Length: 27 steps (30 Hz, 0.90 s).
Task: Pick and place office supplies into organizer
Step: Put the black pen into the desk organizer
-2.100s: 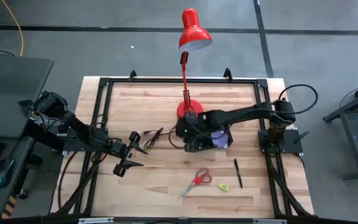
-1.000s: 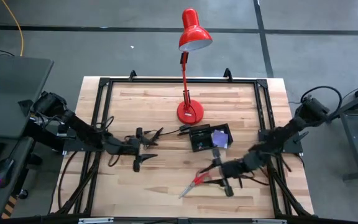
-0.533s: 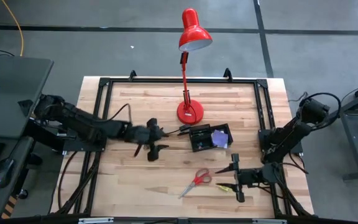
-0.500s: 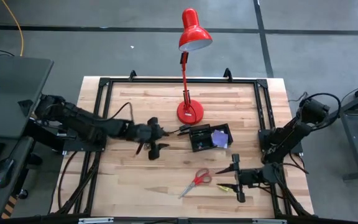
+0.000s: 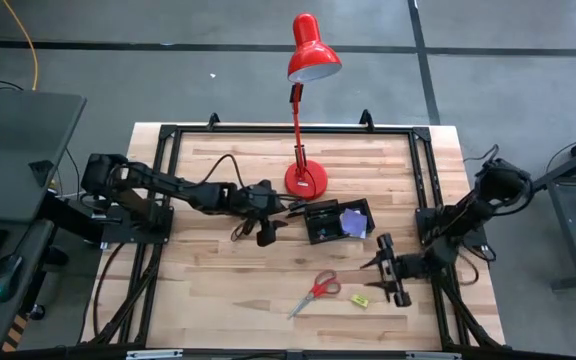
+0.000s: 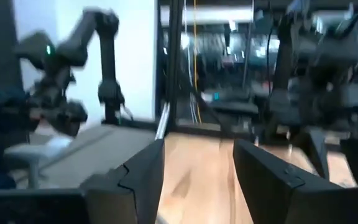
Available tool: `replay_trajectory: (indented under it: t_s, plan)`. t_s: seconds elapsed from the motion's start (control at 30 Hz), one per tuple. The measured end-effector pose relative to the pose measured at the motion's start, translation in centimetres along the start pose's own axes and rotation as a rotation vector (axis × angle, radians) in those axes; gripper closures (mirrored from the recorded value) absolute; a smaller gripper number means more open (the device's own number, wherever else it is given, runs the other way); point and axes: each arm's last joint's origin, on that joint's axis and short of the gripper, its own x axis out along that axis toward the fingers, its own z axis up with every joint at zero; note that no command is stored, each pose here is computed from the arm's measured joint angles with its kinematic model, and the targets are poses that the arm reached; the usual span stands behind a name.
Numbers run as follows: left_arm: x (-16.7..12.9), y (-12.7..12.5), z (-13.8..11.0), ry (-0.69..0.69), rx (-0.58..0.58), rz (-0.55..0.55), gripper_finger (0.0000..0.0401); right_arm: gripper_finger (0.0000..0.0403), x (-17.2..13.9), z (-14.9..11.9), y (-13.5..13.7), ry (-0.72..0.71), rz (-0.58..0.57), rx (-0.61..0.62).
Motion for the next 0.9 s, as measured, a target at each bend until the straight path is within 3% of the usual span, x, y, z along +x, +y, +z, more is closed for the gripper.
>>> replay_trajectory:
  t_s: [0.1, 0.37, 0.6, 0.7, 0.9]
  plan:
    - [0.3, -0.1, 0.4, -0.018, 0.022, -0.002, 0.0185, 0.0224, -0.1, -0.1, -1.4, -0.053, 0.014, -0.039]
    - [0.3, 0.1, 0.1, 0.017, 0.078, 0.034, 0.0185, 0.023, 1.2, 0.5, -3.7, -0.078, -0.138, -0.11]
    - [2.0, 0.4, -1.0, 0.06, 0.094, 0.113, 0.0185, 0.0227, 1.8, 3.1, -3.5, -0.175, -0.169, -0.218]
    - [3.2, 1.5, -1.2, 0.114, 0.051, 0.154, 0.0185, 0.023, 1.9, 4.4, -3.7, -0.216, -0.207, -0.236]
    - [4.2, 3.0, -1.3, 0.169, 0.002, 0.083, 0.0185, 0.0228, 1.8, 4.5, -3.6, -0.211, -0.188, -0.237]
